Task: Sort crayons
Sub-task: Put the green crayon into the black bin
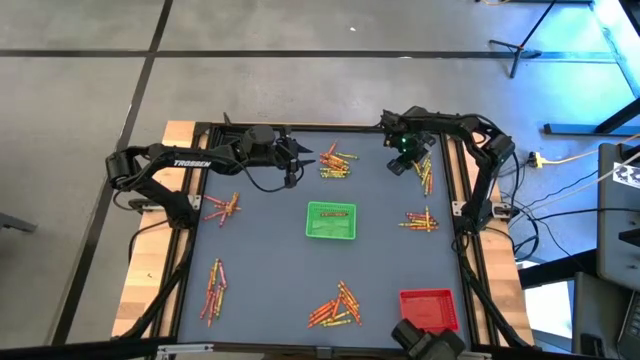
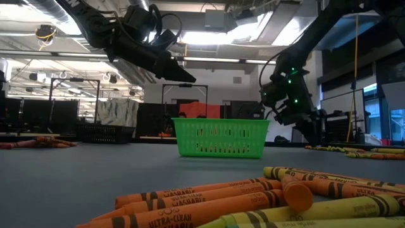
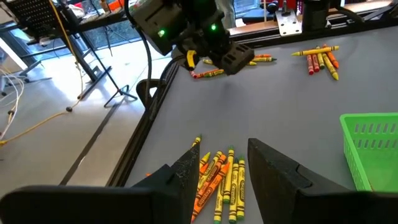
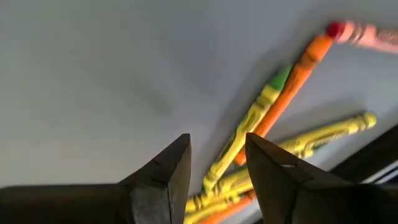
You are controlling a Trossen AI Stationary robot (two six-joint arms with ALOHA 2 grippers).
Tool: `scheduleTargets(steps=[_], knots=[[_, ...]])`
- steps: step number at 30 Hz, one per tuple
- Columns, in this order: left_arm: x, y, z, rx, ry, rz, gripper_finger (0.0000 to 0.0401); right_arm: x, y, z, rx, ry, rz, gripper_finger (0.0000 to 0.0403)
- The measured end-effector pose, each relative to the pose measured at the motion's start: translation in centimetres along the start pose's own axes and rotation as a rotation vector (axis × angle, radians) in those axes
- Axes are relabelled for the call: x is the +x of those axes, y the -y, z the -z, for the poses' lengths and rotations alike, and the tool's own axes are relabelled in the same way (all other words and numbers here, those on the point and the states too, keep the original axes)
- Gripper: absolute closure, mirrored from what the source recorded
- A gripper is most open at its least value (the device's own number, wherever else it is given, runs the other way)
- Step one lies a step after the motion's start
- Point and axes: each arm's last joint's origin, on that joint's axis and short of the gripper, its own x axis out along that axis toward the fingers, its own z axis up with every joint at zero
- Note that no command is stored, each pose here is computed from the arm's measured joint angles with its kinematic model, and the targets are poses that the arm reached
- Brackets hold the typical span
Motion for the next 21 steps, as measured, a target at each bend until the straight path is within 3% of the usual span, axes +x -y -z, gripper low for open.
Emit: scheduleTargets(steps=[9, 21], knots=[[0.0, 0.0, 0.0, 0.0, 0.0, 0.0, 0.0282, 0.0, 0.2, -0.2, 0.004, 0.023, 0.06, 0.0254], [0.0, 0.0, 0.0, -0.001, 0.0, 0.0, 0.0282, 0.2, 1.2, -0.6, 0.023, 0.057, -0.001, 0.0254]])
